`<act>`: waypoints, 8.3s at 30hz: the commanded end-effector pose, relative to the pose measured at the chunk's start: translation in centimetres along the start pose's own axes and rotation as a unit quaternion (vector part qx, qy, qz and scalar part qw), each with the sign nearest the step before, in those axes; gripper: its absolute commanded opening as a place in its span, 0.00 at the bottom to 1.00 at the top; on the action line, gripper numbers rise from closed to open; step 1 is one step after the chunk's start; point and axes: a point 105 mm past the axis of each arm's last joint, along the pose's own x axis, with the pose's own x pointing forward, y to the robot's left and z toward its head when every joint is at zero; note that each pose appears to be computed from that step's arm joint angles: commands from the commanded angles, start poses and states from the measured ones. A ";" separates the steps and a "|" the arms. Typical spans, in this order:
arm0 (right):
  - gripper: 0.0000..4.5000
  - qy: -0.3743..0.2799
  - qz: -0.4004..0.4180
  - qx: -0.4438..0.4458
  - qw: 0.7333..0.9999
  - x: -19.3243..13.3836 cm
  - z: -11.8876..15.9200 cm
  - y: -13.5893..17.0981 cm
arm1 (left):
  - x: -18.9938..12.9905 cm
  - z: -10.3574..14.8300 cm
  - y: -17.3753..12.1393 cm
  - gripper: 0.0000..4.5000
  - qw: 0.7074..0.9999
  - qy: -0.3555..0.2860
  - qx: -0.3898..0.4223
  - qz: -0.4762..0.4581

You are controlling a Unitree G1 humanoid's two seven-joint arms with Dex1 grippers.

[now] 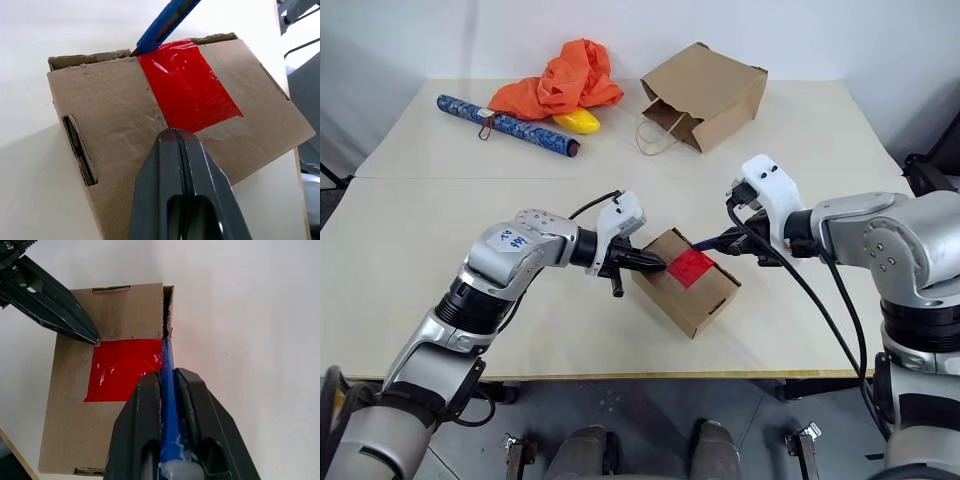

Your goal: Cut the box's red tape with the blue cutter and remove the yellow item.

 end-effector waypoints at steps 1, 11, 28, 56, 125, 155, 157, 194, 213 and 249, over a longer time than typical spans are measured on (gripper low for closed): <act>0.03 0.014 -0.002 0.017 1.000 -0.9 -0.9 -0.3 | 0.6 -4.5 1.2 0.00 0.994 0.086 -0.051 0.040; 0.03 0.037 0.008 0.019 0.999 -2.5 -2.0 0.3 | 0.7 -4.6 1.6 0.00 0.993 0.094 -0.057 0.050; 0.03 -0.002 -0.008 0.035 0.999 -2.6 -0.9 0.1 | 1.2 -4.3 1.2 0.00 0.994 0.084 -0.051 0.036; 0.03 -0.161 -0.109 0.047 0.980 -5.5 -1.6 -4.1 | 1.3 -4.3 0.7 0.00 0.995 0.076 -0.052 0.030; 0.01 -0.058 0.201 -0.255 0.944 8.2 -0.2 4.1 | -9.0 -4.9 2.8 0.00 0.988 0.004 -0.112 0.108; 0.99 -0.097 0.131 -0.167 0.972 6.6 -0.2 6.5 | -5.5 -2.0 2.3 0.00 0.999 0.024 -0.018 -0.026; 0.99 -0.068 0.117 -0.183 0.974 7.3 -1.4 6.0 | -5.4 -2.7 2.4 0.00 0.999 0.037 -0.016 -0.027; 0.99 0.012 0.202 0.202 0.958 8.2 -7.7 6.4 | -5.2 -4.5 1.0 0.00 0.998 0.020 -0.067 -0.005; 0.79 -0.001 0.208 0.276 0.939 12.2 -5.8 8.7 | -5.3 -4.1 0.9 0.00 0.996 0.000 -0.083 0.020; 0.02 -0.139 0.030 0.368 0.919 4.9 2.0 7.2 | -5.3 -3.3 1.9 0.00 0.997 -0.053 -0.055 0.023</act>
